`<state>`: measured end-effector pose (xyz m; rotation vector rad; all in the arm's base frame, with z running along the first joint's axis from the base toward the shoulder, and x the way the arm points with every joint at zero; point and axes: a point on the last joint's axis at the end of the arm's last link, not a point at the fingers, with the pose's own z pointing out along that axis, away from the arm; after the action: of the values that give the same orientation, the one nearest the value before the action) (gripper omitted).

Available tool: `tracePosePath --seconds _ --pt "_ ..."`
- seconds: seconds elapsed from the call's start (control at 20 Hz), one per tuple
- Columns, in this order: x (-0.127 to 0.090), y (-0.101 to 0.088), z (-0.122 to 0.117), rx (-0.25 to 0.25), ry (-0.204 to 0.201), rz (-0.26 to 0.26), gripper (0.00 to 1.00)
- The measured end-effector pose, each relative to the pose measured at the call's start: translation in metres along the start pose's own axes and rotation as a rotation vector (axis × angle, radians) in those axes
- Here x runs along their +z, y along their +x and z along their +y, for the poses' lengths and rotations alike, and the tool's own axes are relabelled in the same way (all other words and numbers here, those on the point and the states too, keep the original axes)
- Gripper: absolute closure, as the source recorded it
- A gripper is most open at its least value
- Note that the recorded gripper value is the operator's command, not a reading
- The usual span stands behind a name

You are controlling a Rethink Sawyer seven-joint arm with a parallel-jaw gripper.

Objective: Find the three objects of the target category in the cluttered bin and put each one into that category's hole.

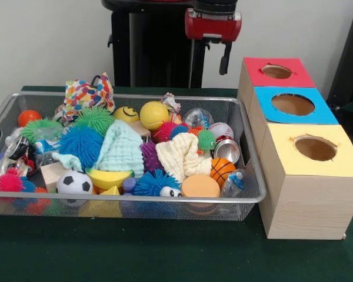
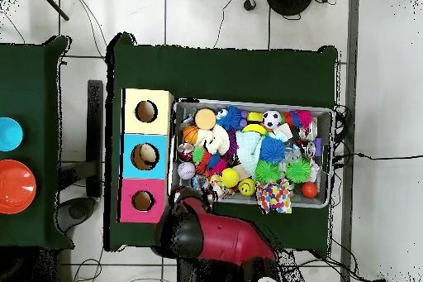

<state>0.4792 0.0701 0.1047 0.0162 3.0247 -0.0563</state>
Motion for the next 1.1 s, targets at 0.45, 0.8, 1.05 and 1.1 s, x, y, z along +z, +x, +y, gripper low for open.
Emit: tracePosePath --seconds 0.45,0.8,1.05,1.1 --pt "0.005 -0.011 0.019 -0.044 -0.001 -0.027 0.00" --pt "0.002 -0.021 0.031 -0.073 0.001 -0.053 0.00" --pt "-0.001 -0.032 0.042 -0.097 0.002 -0.079 0.00" --pt "-0.002 -0.035 0.043 -0.099 0.002 -0.085 0.00"
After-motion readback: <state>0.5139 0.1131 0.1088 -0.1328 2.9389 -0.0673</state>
